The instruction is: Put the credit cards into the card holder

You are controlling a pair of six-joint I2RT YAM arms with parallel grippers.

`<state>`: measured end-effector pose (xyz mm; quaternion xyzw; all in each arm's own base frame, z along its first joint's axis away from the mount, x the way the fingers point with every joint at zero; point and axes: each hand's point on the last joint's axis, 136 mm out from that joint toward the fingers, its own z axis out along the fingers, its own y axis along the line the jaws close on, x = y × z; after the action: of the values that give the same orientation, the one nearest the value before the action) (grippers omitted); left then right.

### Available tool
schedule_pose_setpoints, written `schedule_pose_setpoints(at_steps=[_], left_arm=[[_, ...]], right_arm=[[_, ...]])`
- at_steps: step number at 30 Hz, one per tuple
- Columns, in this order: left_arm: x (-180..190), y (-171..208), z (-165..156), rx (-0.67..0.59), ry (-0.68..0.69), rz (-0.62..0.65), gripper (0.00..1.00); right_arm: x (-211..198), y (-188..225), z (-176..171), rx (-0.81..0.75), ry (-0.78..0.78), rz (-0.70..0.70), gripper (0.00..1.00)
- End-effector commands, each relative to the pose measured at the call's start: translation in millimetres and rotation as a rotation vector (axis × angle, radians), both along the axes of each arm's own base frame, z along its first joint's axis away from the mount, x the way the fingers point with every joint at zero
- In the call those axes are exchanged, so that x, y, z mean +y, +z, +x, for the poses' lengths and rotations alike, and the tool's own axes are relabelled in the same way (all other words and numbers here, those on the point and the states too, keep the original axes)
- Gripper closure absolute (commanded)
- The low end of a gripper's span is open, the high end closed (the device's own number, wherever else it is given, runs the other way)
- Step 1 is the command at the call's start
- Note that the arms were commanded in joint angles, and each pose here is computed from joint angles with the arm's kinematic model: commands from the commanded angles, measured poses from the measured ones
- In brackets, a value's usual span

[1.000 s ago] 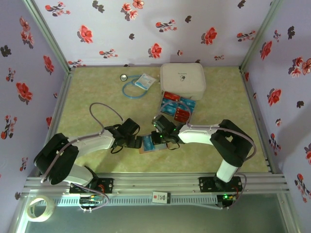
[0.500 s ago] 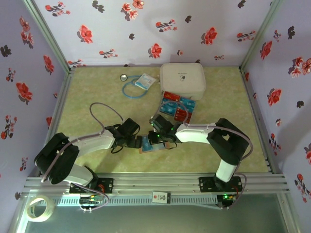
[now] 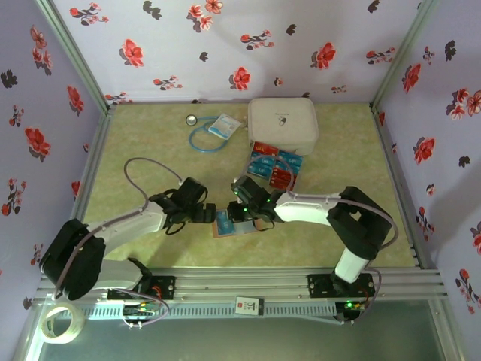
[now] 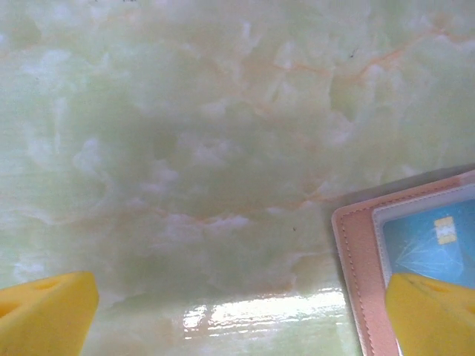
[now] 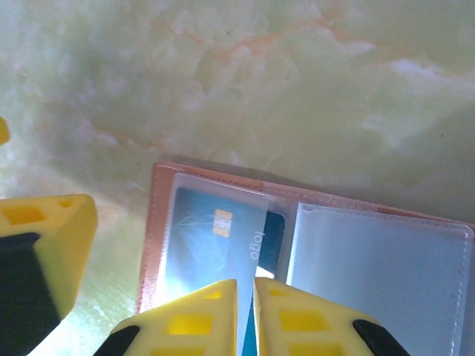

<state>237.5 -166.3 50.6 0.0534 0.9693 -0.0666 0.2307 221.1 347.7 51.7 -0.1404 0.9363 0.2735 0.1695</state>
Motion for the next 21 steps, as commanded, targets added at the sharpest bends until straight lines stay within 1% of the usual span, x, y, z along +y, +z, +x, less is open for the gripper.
schedule_pose_setpoints(at_steps=[1,9,21], left_arm=[[8.0,-4.9,-12.0,0.041,-0.012,0.013,0.00],[6.7,-19.0,-21.2,0.090,-0.021,0.004,0.00],[6.6,-34.6,-22.2,0.117,-0.025,0.023,0.00]], right_arm=[[-7.1,7.5,-3.7,-0.007,-0.025,0.002,0.87],[-6.3,-2.6,-12.1,0.025,-0.030,0.022,0.90],[-1.6,-15.5,-24.6,0.046,-0.019,0.014,0.91]])
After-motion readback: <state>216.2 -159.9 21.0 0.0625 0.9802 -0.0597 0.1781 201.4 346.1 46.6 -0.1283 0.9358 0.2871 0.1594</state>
